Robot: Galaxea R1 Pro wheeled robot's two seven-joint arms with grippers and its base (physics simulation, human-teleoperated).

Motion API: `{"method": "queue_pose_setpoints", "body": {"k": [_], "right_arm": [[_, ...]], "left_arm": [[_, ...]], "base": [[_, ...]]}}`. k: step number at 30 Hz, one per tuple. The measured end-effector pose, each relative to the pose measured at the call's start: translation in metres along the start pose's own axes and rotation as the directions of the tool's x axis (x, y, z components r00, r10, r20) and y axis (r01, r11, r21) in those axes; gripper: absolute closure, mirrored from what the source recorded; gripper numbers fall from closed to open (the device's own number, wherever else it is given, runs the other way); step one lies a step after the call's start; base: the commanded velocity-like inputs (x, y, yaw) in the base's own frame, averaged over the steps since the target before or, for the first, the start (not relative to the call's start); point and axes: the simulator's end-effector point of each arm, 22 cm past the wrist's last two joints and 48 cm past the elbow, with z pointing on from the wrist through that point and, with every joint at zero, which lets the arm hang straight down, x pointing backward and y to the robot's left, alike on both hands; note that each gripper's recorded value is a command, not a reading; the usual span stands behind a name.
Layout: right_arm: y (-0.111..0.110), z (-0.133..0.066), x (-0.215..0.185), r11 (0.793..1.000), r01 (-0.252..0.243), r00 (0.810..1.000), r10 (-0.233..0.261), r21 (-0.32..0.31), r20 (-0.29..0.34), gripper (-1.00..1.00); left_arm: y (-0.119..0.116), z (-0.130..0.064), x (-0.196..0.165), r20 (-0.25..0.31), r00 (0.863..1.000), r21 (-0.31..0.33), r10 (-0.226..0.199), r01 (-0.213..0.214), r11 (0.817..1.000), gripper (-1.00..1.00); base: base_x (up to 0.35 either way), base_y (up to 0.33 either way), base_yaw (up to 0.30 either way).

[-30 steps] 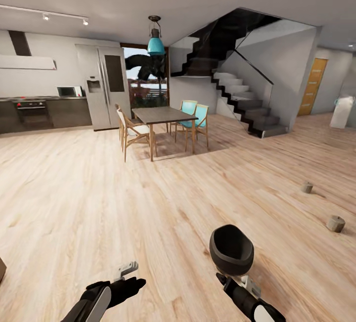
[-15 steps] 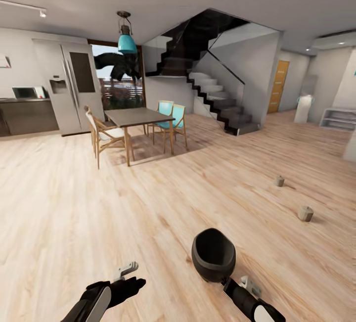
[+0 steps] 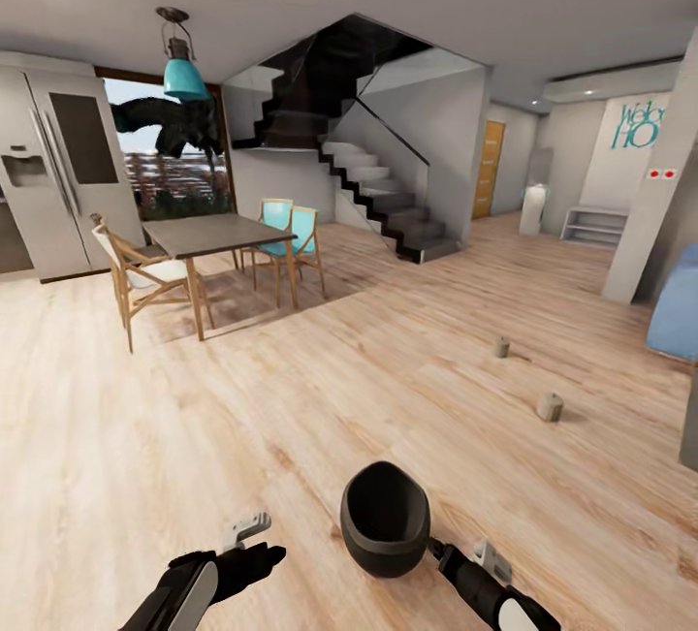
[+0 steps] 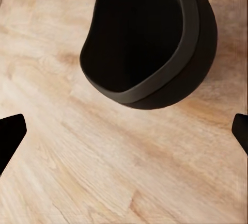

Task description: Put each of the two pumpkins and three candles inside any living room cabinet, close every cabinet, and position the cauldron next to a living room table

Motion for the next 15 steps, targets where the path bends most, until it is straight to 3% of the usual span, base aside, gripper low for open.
{"method": "queue_pose_setpoints", "body": {"k": [15], "right_arm": [[-0.0019, -0.0004, -0.0015, 1.0, 0.0, 1.0, 0.0, -0.001, 0.001, -1.0]], "left_arm": [[0.0012, 0.0003, 0.0004, -0.001, 1.0, -0.001, -0.001, 0.001, 1.0, -1.0]], "base": [[0.231, 0.0, -0.286]]}}
